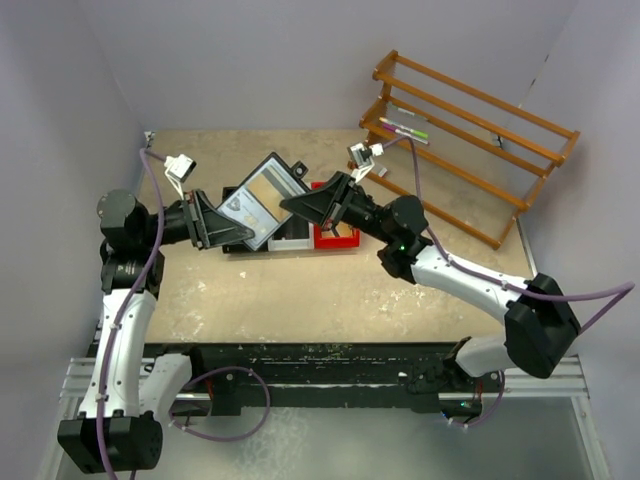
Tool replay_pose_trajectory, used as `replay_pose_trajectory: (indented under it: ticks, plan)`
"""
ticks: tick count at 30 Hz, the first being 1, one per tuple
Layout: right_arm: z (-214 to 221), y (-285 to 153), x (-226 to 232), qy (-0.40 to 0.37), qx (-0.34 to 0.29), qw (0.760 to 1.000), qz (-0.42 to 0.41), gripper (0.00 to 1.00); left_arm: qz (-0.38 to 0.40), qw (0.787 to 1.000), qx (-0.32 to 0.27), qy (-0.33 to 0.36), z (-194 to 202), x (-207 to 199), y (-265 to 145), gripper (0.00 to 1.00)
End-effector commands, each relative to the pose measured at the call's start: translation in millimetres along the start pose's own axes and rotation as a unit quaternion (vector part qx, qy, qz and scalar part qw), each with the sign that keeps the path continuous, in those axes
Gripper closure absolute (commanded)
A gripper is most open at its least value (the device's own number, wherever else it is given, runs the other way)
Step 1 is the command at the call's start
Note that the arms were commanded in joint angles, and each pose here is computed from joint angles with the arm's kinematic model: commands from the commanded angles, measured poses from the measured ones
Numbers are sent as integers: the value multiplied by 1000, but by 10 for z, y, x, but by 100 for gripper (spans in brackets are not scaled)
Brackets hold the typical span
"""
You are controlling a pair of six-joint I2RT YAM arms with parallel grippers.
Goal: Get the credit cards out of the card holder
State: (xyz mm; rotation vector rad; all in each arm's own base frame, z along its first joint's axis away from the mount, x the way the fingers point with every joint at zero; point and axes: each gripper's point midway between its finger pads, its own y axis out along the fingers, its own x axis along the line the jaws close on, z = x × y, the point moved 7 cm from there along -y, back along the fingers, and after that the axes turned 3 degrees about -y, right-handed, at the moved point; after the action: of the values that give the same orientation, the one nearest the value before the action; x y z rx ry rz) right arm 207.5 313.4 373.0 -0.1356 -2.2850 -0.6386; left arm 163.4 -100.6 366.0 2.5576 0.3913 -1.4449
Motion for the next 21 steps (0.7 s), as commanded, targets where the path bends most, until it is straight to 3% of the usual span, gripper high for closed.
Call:
replay_pose_trajectory:
  ticks: [1, 3, 4, 8, 11, 14, 16, 21]
  plan:
    - [59, -39, 145, -1, 5, 999, -43, 72, -37, 998, -33, 24, -103, 56, 21, 89]
    - [58, -80, 67, 1, 27, 999, -32, 43, -53, 998, -27, 27, -106, 83, 15, 91]
    - [47, -85, 21, -3, 47, 998, -29, 36, -57, 998, -22, 30, -108, 85, 12, 92]
    - [2, 0, -109, -19, 155, 987, -37, 29, -68, 997, -2, 36, -105, 90, -1, 92]
    - [-18, 75, -241, -44, 212, 976, 2, 28, -73, 997, 6, 34, -85, 86, -12, 92]
    - [-59, 86, -258, -66, 223, 973, 11, 37, -71, 997, 12, 34, -58, 86, -20, 93]
    - [-82, 81, -246, -69, 223, 972, 8, 48, -70, 997, 17, 33, -35, 87, -26, 93]
    - [-90, 45, -180, -64, 206, 976, 1, 91, -67, 997, 24, 39, -21, 59, -35, 91]
